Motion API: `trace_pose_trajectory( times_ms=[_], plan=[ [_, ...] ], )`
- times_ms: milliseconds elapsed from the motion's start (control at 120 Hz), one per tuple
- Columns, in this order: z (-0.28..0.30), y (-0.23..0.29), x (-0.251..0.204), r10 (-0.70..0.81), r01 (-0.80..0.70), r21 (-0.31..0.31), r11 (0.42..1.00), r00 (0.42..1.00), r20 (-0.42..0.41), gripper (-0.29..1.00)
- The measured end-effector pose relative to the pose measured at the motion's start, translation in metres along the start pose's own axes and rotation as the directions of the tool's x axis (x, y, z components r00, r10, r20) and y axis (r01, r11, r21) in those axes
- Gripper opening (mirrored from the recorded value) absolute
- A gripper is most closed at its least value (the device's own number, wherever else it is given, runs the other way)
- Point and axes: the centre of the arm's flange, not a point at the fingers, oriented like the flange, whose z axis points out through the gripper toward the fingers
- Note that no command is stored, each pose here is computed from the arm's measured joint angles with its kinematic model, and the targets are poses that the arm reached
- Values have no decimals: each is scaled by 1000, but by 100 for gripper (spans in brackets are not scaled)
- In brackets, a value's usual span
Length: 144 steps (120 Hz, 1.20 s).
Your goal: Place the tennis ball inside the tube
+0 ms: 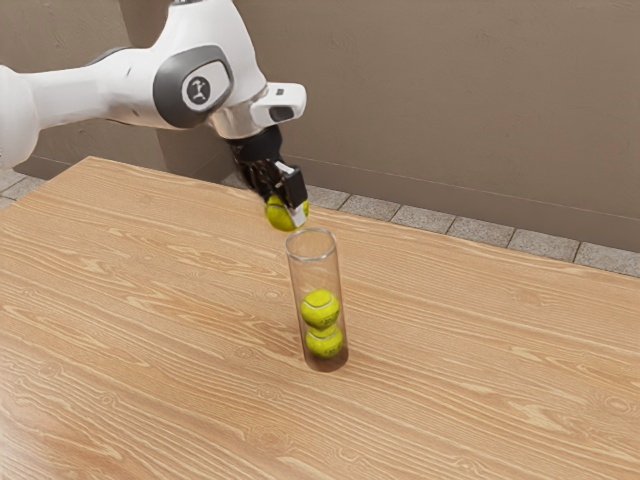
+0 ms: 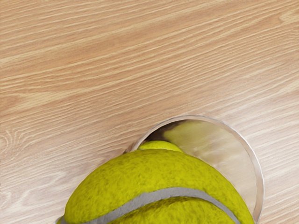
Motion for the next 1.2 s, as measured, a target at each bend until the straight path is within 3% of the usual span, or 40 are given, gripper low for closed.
trace_pose_trajectory(
  times_ms=[517,833,1200],
  plan=[
    [26,23,16,11,-10,-12,1000,999,32,35],
    [18,32,15,6,-6,-1,1000,1000,25,62],
    [-50,25,-37,-92,88,110,990,995,34,69]
  ],
)
